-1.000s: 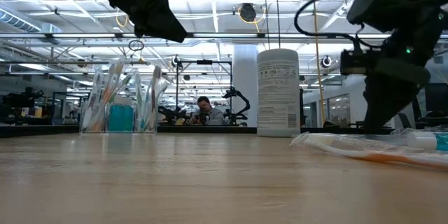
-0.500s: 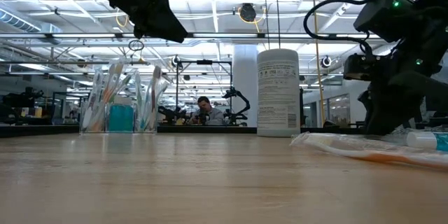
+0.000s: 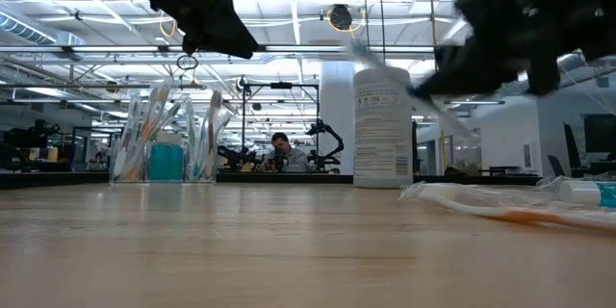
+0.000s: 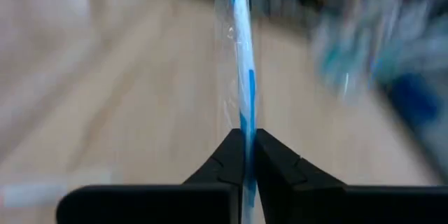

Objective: Pick & Place toothbrushing station
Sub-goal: Put the blue toothbrush into the transparent organizer

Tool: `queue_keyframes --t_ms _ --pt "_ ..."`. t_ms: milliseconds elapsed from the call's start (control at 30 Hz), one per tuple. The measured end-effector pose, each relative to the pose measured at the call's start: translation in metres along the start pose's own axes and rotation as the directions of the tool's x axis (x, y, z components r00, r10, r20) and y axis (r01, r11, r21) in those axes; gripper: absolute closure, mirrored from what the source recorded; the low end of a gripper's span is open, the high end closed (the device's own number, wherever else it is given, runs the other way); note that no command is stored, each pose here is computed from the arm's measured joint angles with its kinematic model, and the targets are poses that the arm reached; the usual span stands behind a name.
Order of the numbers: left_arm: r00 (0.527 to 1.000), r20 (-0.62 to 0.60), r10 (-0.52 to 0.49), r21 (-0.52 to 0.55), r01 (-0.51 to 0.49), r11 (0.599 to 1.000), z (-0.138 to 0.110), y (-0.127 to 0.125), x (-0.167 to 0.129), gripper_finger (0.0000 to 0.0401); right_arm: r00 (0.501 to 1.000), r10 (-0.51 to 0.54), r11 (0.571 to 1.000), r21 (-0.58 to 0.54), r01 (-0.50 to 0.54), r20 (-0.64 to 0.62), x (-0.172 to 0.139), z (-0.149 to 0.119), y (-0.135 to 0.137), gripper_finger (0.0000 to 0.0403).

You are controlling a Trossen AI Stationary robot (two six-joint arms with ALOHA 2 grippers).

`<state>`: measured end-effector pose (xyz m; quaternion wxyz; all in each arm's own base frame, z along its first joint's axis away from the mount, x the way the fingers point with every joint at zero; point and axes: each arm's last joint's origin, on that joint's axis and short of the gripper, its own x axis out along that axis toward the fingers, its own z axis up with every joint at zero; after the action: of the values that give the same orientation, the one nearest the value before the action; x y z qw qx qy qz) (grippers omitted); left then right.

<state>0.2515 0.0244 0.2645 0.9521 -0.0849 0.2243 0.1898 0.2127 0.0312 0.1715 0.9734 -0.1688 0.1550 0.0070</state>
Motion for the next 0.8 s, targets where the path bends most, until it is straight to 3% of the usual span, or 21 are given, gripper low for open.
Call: queue_keyframes --t_ms 100,167,300,400,567,700,800 --pt "1.0 0.005 -0.001 -0.009 0.001 1.0 0.0 0.0 0.0 0.0256 0.979 0.041 0.991 -0.13 -0.015 0.201 -0.003 0.02 0.005 0.0393" --pt "1.0 0.013 -0.003 -0.012 0.003 1.0 0.001 0.0 0.0 0.0256 0.969 0.077 0.975 -0.22 -0.023 0.237 -0.002 0.029 0.01 0.0393" --pt "1.0 0.027 -0.006 -0.025 0.007 1.0 0.003 -0.001 0.0 0.0256 0.969 0.116 0.929 -0.369 -0.029 0.216 0.016 0.048 0.019 0.0393" --pt "1.0 0.025 -0.015 -0.064 0.016 0.998 0.002 -0.001 0.0 0.0256 0.982 0.138 0.876 -0.478 -0.06 0.13 0.039 0.054 0.024 0.0393" --pt "0.99 -0.023 -0.138 -0.123 0.134 0.983 -0.001 -0.005 -0.001 0.0256 0.99 0.126 0.778 -0.625 -0.057 0.067 0.082 0.064 0.028 0.0391" --pt "0.971 -0.099 -0.219 -0.168 0.201 0.965 -0.008 -0.013 -0.003 0.0256 0.997 -0.08 0.692 -0.72 0.049 -0.009 0.117 0.068 0.029 0.039" --pt "0.964 -0.157 -0.214 -0.197 0.182 0.963 -0.014 -0.016 -0.005 0.0256 0.977 -0.207 0.58 -0.811 0.075 -0.058 0.136 0.066 0.031 0.0389"
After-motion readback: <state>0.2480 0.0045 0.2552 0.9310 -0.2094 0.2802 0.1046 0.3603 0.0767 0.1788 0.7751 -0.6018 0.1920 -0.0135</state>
